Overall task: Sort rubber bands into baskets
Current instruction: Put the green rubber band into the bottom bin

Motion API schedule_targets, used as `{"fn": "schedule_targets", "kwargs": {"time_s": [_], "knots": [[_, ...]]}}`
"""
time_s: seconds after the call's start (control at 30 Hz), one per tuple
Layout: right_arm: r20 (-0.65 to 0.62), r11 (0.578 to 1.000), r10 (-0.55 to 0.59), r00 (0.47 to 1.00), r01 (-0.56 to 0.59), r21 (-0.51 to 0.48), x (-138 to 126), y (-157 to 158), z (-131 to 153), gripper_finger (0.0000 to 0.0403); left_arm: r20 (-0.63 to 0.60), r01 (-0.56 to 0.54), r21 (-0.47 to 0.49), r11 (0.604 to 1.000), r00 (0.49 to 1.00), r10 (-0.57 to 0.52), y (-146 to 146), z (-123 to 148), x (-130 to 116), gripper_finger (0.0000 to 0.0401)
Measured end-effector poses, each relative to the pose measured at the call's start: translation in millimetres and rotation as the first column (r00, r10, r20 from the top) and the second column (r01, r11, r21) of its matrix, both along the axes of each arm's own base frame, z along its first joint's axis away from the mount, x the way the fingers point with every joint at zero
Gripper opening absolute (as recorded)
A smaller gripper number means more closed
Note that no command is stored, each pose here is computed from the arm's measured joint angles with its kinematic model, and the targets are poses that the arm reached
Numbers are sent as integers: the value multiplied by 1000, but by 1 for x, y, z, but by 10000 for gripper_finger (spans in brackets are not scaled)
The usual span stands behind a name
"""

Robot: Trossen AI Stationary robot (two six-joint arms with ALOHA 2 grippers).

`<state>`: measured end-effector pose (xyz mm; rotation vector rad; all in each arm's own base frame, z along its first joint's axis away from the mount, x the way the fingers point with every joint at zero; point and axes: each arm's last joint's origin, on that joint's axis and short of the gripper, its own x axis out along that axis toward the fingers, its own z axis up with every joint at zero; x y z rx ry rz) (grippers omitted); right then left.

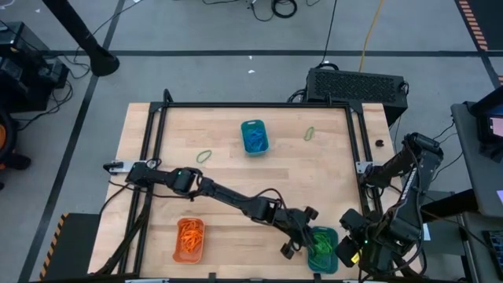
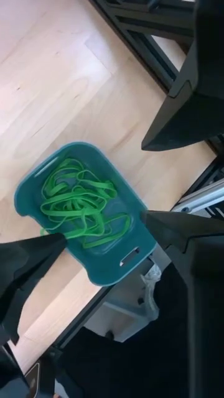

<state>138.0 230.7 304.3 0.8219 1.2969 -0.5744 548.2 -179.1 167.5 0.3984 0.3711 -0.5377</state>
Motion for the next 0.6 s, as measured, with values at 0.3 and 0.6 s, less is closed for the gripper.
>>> {"fn": "schedule_targets", "kwargs": {"time_s": [0.3,0.6], "knots": [[1,1000,-7,1000,7,4,0,0,0,159,36,26,20,999,999,-26,2,-4,1,70],[3,1000,-8,1000,8,7,0,0,0,159,47,-33,39,999,998,31,4,-18,5,179]]}}
